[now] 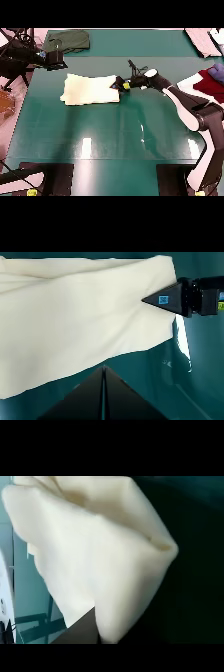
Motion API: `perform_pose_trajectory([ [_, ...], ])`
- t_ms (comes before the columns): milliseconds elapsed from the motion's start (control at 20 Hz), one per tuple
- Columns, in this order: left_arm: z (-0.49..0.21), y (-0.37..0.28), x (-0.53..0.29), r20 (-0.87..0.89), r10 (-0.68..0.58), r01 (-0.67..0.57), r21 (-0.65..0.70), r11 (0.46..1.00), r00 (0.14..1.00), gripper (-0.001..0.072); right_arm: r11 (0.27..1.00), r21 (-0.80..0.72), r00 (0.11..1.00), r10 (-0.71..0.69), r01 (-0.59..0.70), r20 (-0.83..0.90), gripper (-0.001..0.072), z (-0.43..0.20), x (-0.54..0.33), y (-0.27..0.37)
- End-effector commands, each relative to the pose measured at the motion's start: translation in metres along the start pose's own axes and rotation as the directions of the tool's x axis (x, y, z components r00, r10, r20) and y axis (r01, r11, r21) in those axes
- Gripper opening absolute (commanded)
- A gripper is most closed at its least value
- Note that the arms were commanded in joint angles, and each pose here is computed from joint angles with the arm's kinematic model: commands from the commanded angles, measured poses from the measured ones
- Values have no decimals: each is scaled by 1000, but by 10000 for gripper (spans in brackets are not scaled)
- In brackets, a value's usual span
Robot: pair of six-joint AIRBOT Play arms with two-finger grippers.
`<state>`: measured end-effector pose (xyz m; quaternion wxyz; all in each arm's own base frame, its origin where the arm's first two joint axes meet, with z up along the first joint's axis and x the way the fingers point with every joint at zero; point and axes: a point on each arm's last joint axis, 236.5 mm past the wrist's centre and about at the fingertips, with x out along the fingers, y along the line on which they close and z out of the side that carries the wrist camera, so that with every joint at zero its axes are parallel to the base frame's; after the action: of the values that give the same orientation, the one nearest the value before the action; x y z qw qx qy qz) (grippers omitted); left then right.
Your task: Fold the shirts.
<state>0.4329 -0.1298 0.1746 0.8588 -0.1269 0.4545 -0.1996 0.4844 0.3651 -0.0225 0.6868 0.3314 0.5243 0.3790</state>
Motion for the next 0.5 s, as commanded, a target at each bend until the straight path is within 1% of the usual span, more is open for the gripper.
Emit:
perform_pose_trajectory([
  [0, -1, -3, -1, -3, -11, 11, -3, 1000, 1000, 22, 991, -82, 991, 112, -106, 75, 16, 41, -22, 70],
  [150, -2, -3, -1, -9, -12, 12, -4, 1000, 1000, 22, 985, -96, 958, 164, -145, 236, 16, 106, -119, 109],
  [250, -6, -5, -1, -26, -19, 19, -6, 1000, 999, 22, 987, -93, 899, 161, -134, 407, 15, 152, -216, 124],
  [300, -8, -8, -1, -32, -31, 31, -10, 999, 999, 22, 988, -60, 844, 150, -139, 514, 16, 174, -272, 126],
  [350, -7, -12, -1, -31, -49, 49, -16, 999, 998, 22, 986, -4, 759, 131, -167, 637, 15, 193, -337, 123],
  [450, -4, -21, -2, -19, -86, 86, -28, 996, 996, 22, 964, 80, 577, 83, -252, 812, 16, 206, -459, 109],
])
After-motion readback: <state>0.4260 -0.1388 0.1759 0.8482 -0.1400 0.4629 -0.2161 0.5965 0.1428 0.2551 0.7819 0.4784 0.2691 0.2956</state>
